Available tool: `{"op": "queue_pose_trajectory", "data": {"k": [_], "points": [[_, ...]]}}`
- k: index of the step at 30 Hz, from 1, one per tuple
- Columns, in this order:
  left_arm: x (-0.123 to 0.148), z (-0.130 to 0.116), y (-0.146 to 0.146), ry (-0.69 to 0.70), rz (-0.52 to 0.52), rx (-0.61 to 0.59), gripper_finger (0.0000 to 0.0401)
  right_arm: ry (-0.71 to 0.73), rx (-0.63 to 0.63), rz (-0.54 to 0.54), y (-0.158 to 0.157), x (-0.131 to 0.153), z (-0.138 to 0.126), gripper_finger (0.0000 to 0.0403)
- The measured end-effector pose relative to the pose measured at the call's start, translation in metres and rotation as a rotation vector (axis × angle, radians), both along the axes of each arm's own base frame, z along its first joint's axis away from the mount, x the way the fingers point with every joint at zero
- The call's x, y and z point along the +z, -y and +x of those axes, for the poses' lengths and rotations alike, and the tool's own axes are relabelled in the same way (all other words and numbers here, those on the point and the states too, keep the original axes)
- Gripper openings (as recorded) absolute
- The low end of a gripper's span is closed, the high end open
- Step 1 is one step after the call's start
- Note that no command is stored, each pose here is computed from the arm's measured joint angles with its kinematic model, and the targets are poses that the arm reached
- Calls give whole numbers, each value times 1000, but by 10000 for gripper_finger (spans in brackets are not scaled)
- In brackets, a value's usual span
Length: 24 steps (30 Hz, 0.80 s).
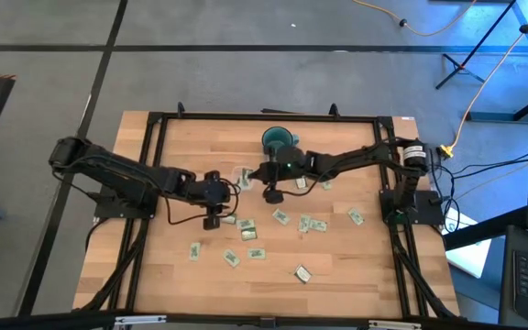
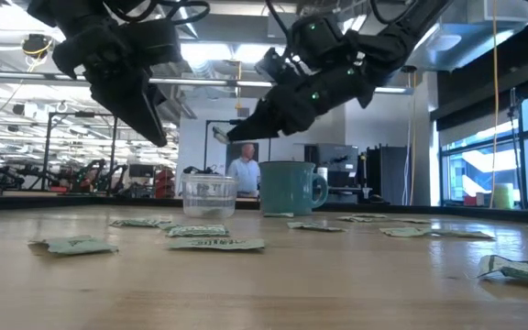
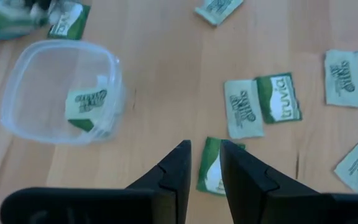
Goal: Pick and place Stevia / Truvia into bins
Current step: Put the dark green truvia packet into the transparent container
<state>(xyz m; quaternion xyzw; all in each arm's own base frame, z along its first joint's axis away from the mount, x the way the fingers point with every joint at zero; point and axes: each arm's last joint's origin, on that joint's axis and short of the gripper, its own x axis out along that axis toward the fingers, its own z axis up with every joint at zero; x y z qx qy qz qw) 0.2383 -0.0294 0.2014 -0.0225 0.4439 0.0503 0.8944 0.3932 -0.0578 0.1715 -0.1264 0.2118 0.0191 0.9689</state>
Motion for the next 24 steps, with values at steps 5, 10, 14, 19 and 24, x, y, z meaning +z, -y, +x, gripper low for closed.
{"op": "queue_pose_trajectory", "data": {"k": [5, 10, 14, 19, 24], "points": [[-10, 6, 5, -20, 4, -16, 79, 2, -12, 26, 1, -12, 4, 5], [-24, 14, 6, -70, -4, -26, 79, -15, -23, 36, 4, -21, 9, 5], [-35, 17, 8, -111, -20, -38, 79, -39, -36, 53, 7, -21, 14, 5], [-47, 22, 8, -142, -21, -33, 79, -82, -41, 62, 8, -24, 17, 5], [-57, 23, 9, -188, -19, -34, 79, -122, -42, 68, 8, -28, 16, 5]]}}
